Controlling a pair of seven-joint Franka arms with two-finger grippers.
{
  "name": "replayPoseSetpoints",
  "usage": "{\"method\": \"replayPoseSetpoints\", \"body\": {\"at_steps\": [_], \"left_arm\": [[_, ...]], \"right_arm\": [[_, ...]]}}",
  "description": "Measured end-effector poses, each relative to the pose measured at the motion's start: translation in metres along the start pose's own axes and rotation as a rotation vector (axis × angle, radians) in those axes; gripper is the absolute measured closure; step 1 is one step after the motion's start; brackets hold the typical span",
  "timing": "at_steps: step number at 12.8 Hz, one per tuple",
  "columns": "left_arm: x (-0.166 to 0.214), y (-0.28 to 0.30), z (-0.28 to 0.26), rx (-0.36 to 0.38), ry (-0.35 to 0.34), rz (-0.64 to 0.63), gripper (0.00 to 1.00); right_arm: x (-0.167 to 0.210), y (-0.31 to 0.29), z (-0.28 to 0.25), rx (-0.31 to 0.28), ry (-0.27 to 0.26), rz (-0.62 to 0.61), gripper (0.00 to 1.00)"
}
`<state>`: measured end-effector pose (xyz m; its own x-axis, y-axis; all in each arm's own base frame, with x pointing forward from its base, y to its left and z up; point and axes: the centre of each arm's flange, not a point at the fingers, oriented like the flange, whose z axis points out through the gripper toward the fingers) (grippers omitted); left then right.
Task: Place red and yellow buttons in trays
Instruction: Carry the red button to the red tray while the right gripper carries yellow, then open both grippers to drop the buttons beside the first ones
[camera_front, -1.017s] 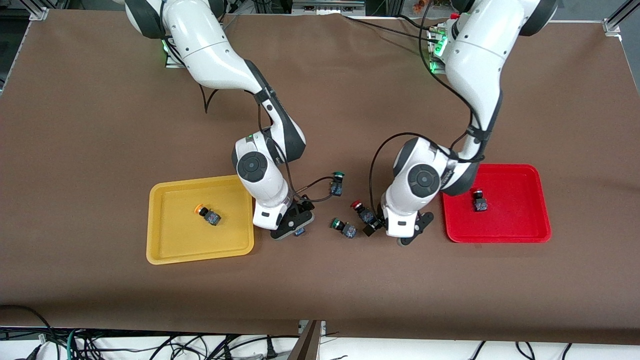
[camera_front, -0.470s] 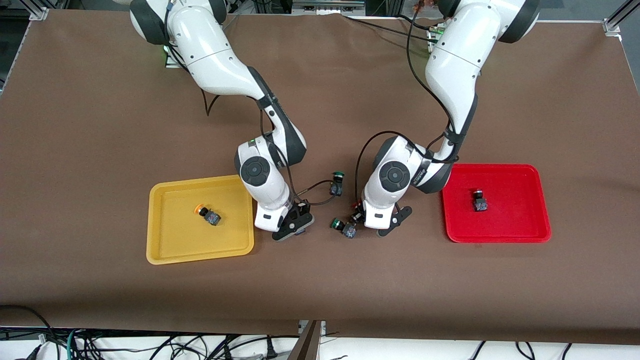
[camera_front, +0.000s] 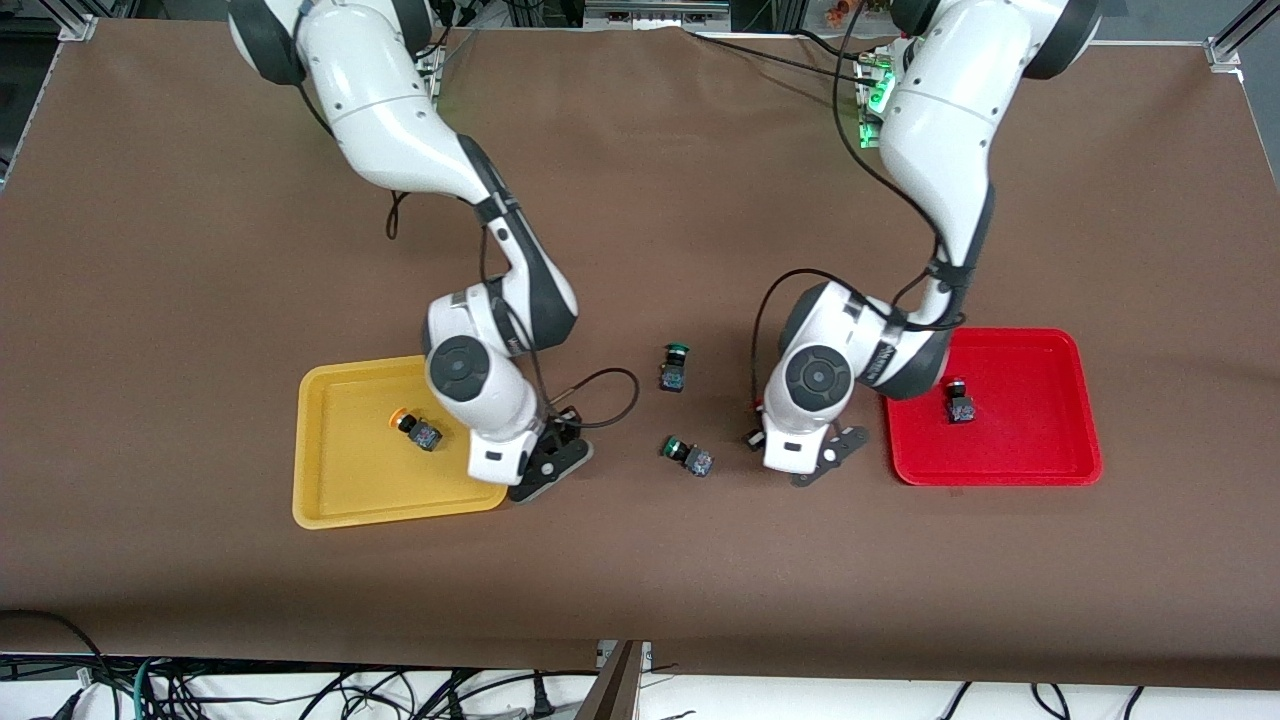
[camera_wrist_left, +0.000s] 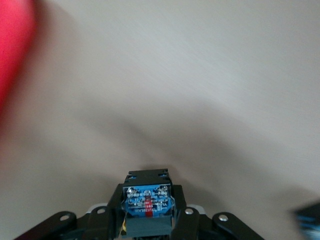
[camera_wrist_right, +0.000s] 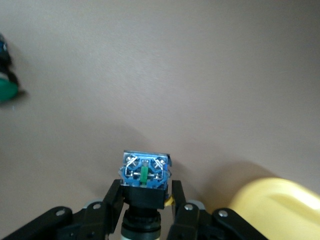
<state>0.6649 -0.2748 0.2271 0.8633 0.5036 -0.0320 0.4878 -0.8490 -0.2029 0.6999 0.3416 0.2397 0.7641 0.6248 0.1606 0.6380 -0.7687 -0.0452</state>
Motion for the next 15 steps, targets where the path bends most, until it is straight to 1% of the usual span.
{"method": "replayPoseSetpoints", "body": {"at_steps": [1,2,3,5,6,8,10,11,12,13,14,15], "left_arm": [[0.017,-0.028,-0.019,0.078,-0.003,0.075,0.59],[0.035,-0.056,-0.035,0.132,-0.008,0.143,0.59],[0.055,-0.086,-0.048,0.167,-0.022,0.218,0.59],[0.095,-0.14,-0.051,0.201,-0.071,0.364,0.59],[0.115,-0.169,-0.042,0.201,-0.107,0.433,0.59],[0.15,-0.225,-0.015,0.18,-0.175,0.542,0.59],[0.177,-0.272,0.014,0.111,-0.186,0.648,0.59],[0.183,-0.286,0.028,0.069,-0.189,0.665,0.54],[0.183,-0.29,0.036,0.043,-0.195,0.671,0.53],[0.182,-0.289,0.038,0.033,-0.197,0.675,0.44],[0.18,-0.285,0.033,0.029,-0.189,0.682,0.37],[0.18,-0.28,0.022,0.024,-0.168,0.688,0.26]], "right_arm": [[-0.008,0.025,-0.015,0.002,-0.021,-0.052,0.56],[-0.021,0.049,-0.023,0.003,-0.048,-0.096,0.56],[-0.038,0.069,-0.024,0.008,-0.078,-0.121,0.56],[-0.074,0.088,-0.011,0.021,-0.13,-0.116,0.56],[-0.09,0.09,0.002,0.017,-0.136,-0.102,0.56],[-0.112,0.083,0.028,0.009,-0.128,-0.079,0.56],[-0.114,0.077,0.028,0.008,-0.119,-0.048,0.56],[-0.115,0.074,0.027,0.012,-0.119,-0.03,0.56],[-0.115,0.072,0.027,0.016,-0.121,-0.01,0.56],[-0.116,0.067,0.028,0.023,-0.122,0.017,0.56],[-0.116,0.062,0.028,0.031,-0.122,0.05,0.5],[-0.116,0.057,0.026,0.037,-0.121,0.082,0.41]]}}
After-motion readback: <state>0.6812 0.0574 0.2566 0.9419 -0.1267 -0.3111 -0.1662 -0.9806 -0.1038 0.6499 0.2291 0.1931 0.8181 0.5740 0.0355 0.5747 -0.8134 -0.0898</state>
